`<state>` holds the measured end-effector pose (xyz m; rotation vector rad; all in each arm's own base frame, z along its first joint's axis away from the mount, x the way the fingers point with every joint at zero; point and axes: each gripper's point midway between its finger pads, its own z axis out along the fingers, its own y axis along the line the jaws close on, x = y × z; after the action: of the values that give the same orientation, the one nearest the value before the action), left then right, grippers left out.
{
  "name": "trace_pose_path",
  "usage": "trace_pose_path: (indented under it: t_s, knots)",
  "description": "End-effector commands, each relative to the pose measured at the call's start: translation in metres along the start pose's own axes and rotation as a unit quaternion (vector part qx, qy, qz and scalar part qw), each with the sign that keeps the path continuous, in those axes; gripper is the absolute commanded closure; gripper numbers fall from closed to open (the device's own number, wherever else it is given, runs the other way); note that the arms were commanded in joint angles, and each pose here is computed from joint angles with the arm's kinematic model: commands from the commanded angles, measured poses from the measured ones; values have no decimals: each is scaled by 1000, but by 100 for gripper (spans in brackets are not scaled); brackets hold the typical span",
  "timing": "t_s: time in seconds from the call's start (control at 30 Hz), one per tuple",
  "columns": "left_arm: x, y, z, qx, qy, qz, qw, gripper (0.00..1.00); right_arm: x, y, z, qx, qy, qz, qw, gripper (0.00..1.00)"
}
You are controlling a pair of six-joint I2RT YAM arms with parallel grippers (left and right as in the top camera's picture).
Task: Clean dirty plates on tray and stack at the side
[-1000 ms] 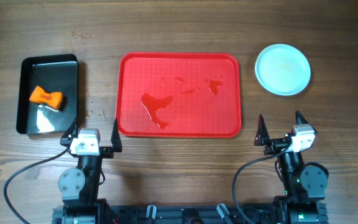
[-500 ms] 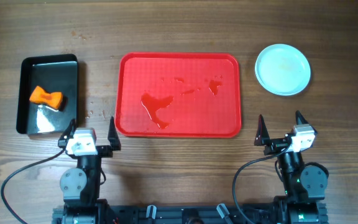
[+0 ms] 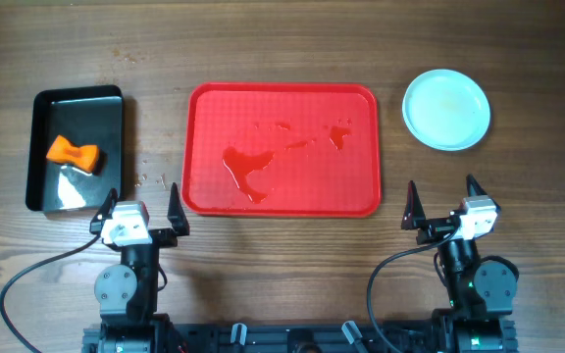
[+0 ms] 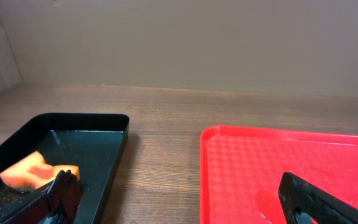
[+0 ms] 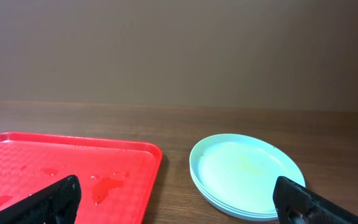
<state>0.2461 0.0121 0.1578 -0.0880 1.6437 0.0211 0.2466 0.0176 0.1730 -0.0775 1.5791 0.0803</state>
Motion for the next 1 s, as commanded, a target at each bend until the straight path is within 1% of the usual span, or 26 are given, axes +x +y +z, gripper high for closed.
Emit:
trace_pose_path:
  t_s: [0.0,0.1,0.97]
  knots:
    - [0,1,0,-5,-3,-5,1000,0,-3,-3,-1,8,-7,-5,1000,0]
    - [-1,-2,0,4,-4,-5,1000,0,-3,-3,-1,8,-7,-5,1000,0]
    - [-1,-2,0,4,-4,-5,1000,0,-3,-3,-1,8,-7,-5,1000,1]
